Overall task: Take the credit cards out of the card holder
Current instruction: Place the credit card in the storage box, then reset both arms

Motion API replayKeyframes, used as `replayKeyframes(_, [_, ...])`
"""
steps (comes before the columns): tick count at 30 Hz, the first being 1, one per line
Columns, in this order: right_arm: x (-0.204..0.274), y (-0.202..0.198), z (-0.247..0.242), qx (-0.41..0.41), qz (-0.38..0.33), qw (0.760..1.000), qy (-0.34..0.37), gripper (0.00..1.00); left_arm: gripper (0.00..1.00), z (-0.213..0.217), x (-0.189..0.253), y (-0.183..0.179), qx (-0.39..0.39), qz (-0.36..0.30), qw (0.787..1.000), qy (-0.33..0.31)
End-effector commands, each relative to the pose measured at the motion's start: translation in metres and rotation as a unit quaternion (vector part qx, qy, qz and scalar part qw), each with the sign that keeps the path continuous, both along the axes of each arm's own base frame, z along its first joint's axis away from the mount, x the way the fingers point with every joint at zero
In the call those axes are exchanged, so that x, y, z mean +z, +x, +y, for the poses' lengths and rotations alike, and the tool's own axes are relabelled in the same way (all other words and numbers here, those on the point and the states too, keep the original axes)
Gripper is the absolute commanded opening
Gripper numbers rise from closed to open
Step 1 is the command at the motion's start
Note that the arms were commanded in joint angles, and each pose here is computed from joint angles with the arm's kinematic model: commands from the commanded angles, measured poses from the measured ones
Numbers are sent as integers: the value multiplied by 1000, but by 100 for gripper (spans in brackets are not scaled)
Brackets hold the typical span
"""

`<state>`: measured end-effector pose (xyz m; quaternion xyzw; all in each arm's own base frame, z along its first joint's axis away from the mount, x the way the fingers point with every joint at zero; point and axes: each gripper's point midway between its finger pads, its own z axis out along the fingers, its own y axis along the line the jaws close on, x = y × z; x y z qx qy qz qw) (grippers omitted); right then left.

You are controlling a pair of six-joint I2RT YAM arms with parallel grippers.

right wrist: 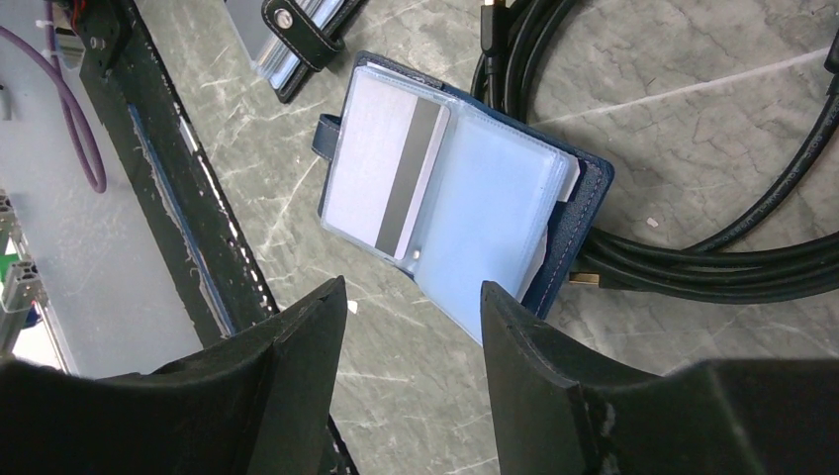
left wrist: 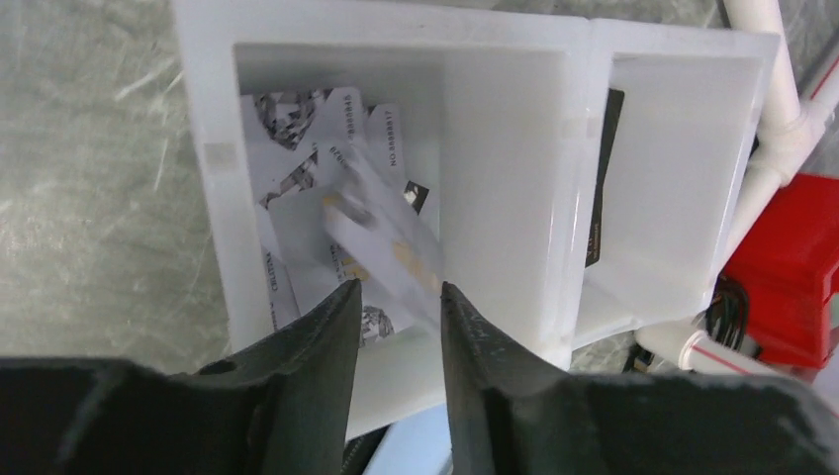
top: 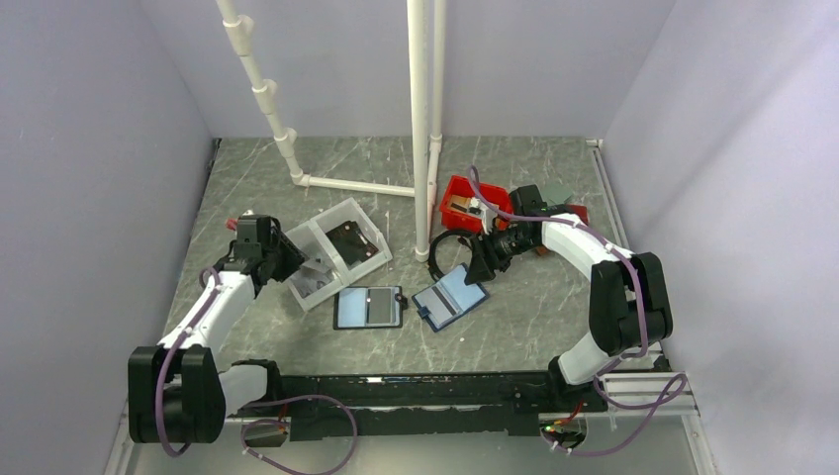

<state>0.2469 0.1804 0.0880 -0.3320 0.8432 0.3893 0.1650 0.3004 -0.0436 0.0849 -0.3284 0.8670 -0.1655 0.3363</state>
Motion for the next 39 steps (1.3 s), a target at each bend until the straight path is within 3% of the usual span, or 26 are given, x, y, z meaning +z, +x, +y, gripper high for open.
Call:
replayKeyframes(1, [12,7,0,5,-26,1000,6,55,51,16,19,1,70,23,997,4])
replayKeyframes(9, [15,8,-2,10,-43,999,0,55,78,20,69,-10,92,-12,996,0])
replayKeyframes(11, [20,8,-3,16,-57,998,2,56,85,16,85,-9,66,-39,997,0])
replayKeyframes(14, [28,6,-3,28,-79,996,6,56,95,-12,116,-6,-43,-104,993,-15])
replayKeyframes(17, [37,5,-5,40,-107,993,7,57,97,-48,147,-8,-181,-179,966,-32])
replayKeyframes(21, [47,5,-13,40,-142,989,8,59,99,-60,171,-10,-256,-205,945,-18])
replayKeyframes(28, [49,11,-34,9,-175,985,3,69,99,-39,166,-5,-277,-175,942,76])
replayKeyframes(39, [26,3,-41,26,-176,984,25,80,100,-37,148,-26,-277,-222,930,99])
